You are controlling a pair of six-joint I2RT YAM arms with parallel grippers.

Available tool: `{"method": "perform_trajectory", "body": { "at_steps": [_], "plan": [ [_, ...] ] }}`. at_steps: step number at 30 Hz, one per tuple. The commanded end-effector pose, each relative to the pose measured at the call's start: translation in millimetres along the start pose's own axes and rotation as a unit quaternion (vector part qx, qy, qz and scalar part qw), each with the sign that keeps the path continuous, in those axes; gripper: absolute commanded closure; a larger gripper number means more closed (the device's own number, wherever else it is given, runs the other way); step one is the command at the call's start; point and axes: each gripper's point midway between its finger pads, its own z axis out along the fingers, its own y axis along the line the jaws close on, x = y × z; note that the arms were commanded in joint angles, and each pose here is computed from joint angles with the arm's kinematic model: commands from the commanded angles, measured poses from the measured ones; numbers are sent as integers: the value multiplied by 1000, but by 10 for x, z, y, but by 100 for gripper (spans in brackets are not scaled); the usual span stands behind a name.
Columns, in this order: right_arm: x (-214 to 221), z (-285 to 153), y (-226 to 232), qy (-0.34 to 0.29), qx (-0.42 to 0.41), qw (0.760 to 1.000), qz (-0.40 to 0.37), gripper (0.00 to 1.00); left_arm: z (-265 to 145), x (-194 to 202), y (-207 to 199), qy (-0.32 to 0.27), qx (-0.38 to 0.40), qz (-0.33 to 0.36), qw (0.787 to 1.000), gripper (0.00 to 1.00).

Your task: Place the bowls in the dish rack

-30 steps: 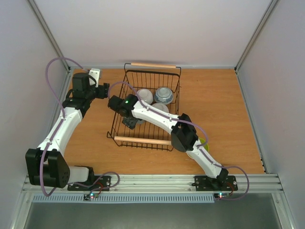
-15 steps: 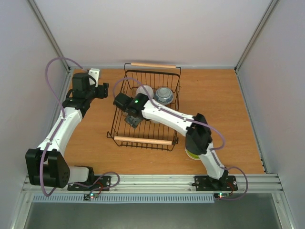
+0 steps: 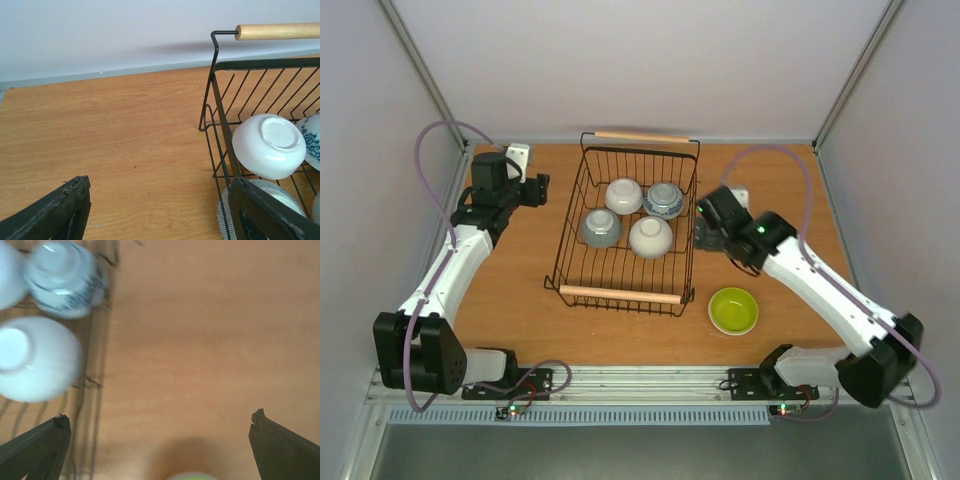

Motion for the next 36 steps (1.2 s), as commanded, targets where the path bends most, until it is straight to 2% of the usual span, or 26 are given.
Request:
{"method": "perform_trajectory", "body": {
  "at_steps": [1, 3, 5, 12, 16, 22, 30, 36],
  "plan": [
    [627, 52, -333, 62, 10, 989, 133, 1, -7, -117, -31, -22, 14, -7, 1000, 24],
    [872, 50, -462, 78, 24, 983, 165, 8, 21, -91, -45, -16, 19, -9, 1000, 24],
    [1091, 50, -588, 92, 42, 977, 187, 19, 32, -82, -57, -13, 22, -10, 1000, 24],
    [1940, 277, -679, 193, 66, 956, 211, 38, 24, -81, -106, -13, 36, -13, 999, 24],
    [2245, 399, -687, 223, 74, 946, 225, 45, 22, -79, -116, -12, 39, -14, 999, 24],
    [2295, 401, -774, 218, 92, 945, 226, 47, 50, -51, -132, -8, 44, -16, 999, 24],
    [1937, 211, -770, 156, 50, 962, 217, 49, 117, -8, -127, 1, 45, -17, 999, 24],
    [1944, 31, -1062, 140, 107, 958, 225, 51, 144, 15, -141, 6, 49, -19, 999, 24]
  ]
}}
